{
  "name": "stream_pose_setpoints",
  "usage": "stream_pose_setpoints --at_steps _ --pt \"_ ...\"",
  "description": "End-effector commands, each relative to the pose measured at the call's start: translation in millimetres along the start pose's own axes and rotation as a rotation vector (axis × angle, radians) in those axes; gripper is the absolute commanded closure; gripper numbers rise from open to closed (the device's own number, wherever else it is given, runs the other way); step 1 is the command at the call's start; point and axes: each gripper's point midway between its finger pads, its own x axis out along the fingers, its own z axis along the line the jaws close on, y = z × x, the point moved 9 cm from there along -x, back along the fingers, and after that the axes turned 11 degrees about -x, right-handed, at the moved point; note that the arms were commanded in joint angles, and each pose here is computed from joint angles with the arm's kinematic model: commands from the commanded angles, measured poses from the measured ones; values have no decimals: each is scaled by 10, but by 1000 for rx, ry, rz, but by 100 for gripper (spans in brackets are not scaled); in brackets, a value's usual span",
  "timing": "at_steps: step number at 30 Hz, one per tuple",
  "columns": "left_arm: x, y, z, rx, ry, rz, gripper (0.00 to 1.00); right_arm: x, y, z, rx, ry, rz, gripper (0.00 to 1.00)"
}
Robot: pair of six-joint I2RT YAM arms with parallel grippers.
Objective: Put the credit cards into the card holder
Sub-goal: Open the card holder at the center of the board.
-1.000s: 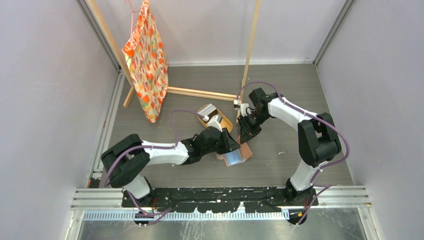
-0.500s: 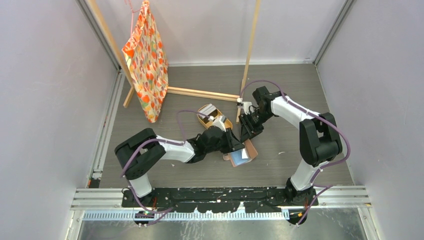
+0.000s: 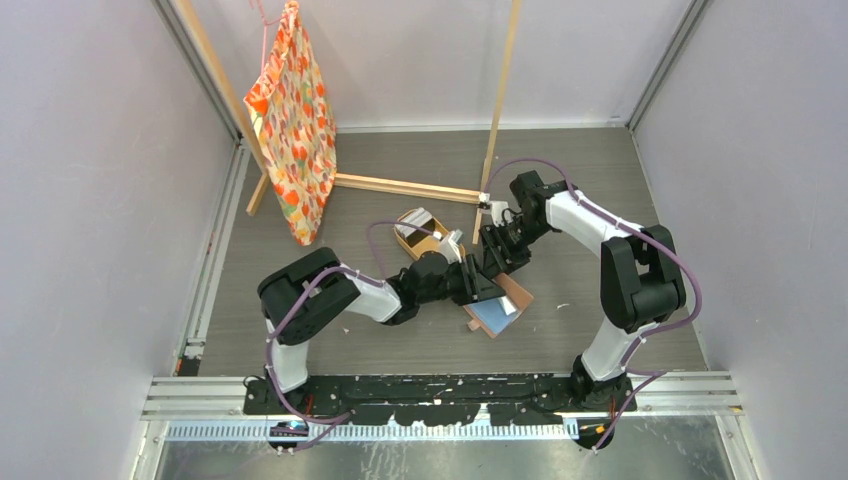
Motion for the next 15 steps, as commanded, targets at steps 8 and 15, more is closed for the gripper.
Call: stream_pose_setpoints --at_steps 8,15 --pt "51 -127 -274 30 150 -31 44 -32 -56 -51 -6 79 5 47" --pt "104 -149 -374 46 203 -22 41 -19 -48 -80 -7 101 17 52"
